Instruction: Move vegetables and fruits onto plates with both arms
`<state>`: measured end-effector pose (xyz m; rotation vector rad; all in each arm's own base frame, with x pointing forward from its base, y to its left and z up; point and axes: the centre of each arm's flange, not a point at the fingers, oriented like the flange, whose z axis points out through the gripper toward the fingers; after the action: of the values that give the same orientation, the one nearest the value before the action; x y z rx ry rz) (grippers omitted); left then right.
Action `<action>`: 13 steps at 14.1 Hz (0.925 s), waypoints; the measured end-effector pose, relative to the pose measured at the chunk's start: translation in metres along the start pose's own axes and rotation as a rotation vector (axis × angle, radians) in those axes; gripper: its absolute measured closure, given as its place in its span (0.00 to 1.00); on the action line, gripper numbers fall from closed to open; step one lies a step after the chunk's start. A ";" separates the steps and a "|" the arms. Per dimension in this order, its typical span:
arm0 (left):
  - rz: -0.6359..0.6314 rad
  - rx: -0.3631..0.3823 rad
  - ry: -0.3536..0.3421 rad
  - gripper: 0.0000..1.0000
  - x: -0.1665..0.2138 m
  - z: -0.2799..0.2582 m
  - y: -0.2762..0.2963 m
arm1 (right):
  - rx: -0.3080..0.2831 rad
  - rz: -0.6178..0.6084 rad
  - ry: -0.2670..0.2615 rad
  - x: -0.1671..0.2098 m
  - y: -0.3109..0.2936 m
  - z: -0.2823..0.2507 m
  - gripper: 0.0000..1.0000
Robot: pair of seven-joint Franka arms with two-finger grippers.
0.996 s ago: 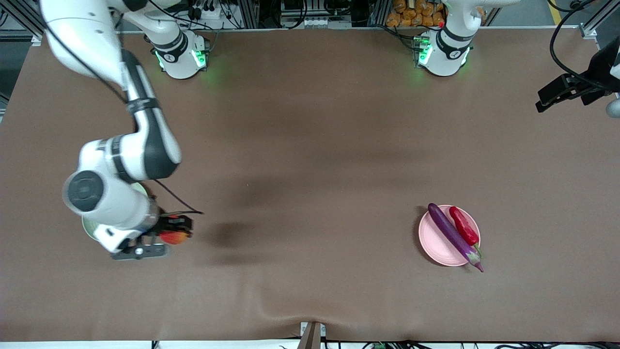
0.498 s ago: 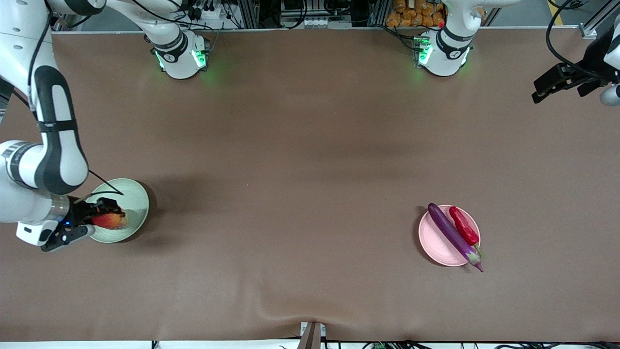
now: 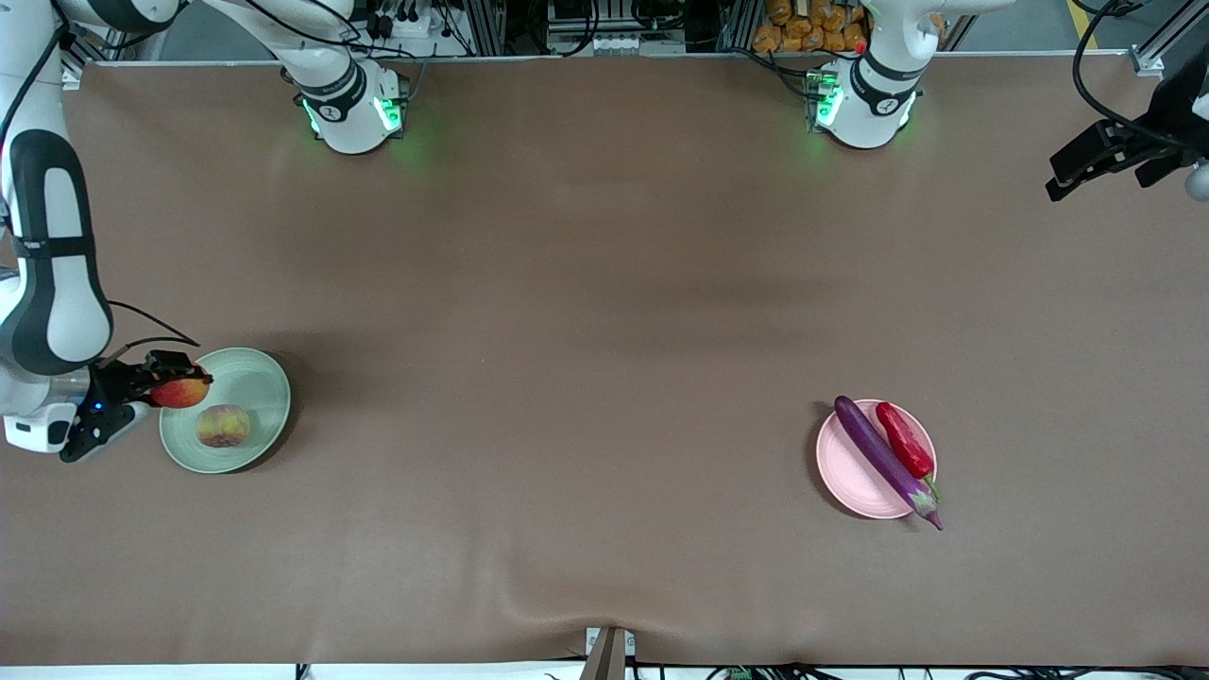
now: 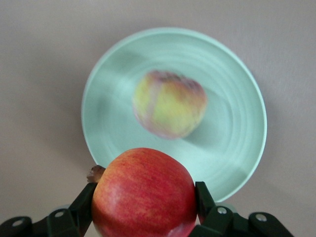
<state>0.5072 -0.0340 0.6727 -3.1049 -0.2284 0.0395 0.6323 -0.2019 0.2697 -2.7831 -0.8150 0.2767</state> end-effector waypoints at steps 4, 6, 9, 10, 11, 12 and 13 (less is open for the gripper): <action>-0.001 0.002 -0.010 0.00 0.001 0.005 0.000 | 0.018 -0.042 -0.009 -0.008 0.023 0.044 0.15; -0.008 0.001 -0.007 0.00 0.003 0.008 -0.003 | 0.017 -0.052 -0.004 -0.002 0.021 0.044 0.09; -0.012 0.000 -0.002 0.00 0.006 0.013 -0.005 | 0.006 -0.075 0.012 0.011 0.012 0.024 0.00; -0.012 0.000 -0.001 0.00 0.006 0.012 -0.005 | 0.014 -0.071 0.008 0.017 0.003 0.014 0.00; -0.012 0.000 0.000 0.00 0.005 0.012 -0.005 | 0.024 -0.046 0.000 0.023 -0.008 0.002 0.00; -0.013 -0.001 0.001 0.00 0.005 0.012 -0.006 | 0.028 -0.009 -0.007 0.028 -0.020 -0.012 0.00; -0.014 -0.001 0.001 0.00 0.005 0.011 -0.006 | 0.027 0.032 -0.009 0.033 -0.034 -0.027 0.00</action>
<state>0.5110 -0.0267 0.6615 -3.1040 -0.2500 0.0374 0.6494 -0.1606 0.3006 -2.7741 -0.7643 0.3042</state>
